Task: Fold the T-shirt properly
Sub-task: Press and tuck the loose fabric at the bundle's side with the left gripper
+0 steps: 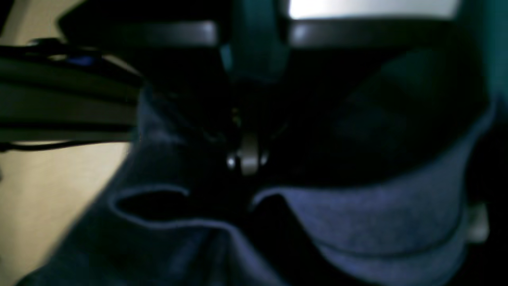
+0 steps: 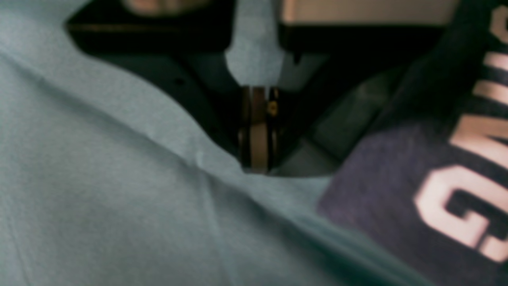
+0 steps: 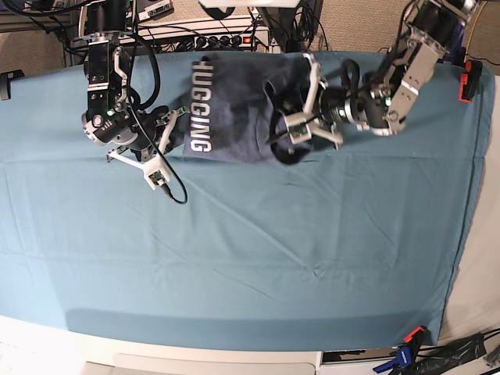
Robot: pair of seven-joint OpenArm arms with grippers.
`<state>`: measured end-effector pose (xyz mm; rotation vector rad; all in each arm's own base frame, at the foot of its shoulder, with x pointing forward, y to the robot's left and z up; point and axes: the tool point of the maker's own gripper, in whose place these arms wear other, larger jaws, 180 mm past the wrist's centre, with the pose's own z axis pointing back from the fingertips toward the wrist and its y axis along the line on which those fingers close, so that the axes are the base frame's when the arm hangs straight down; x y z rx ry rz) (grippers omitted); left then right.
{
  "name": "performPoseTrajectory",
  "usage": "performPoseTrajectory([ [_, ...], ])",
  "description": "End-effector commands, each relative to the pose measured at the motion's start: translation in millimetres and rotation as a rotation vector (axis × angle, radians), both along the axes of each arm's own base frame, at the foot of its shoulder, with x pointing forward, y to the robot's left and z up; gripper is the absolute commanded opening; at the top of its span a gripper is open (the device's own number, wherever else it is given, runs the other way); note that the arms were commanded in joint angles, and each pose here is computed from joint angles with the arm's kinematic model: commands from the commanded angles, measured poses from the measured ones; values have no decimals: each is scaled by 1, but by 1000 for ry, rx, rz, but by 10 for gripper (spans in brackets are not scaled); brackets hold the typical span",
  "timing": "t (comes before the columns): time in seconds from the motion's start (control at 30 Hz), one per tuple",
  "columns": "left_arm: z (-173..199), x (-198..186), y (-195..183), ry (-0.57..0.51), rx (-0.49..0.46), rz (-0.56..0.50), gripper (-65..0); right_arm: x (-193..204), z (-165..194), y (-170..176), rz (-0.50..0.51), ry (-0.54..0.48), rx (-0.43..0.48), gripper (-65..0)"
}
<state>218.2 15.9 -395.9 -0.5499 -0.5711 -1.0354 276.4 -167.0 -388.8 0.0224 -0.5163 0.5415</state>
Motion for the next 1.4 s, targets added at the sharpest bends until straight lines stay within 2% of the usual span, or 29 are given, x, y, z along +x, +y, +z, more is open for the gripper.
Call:
performPoseTrajectory([
  [0.0,0,21,19,-52,90,42,-650,7,10,0,3,-33,6,-650],
  [0.23,27,59,16,-145,55,74,-650,7,10,0,3,-33,7,-650],
  [0.5,53,87,10,-230,24,77,-650,5,11,13,13,-24,77,-650],
  [0.63,47,92,24,-236,92,106,-650,4,10,11,17,-17,63,-650],
  [0.73,36,92,54,-186,197,168,-650,4,10,11,16,-16,63,-650],
  [0.83,25,81,91,-71,297,232,-650,4,10,11,16,-16,62,-650],
  [0.93,20,69,120,-16,337,246,-650,4,10,11,16,-16,62,-650],
  [1.07,12,39,130,86,305,211,-650,4,10,11,16,-16,62,-650],
  [1.17,1,10,119,174,255,169,-650,5,10,8,14,-19,49,-650],
  [1.37,-9,-30,86,274,143,95,-650,7,11,7,14,-32,44,-650],
])
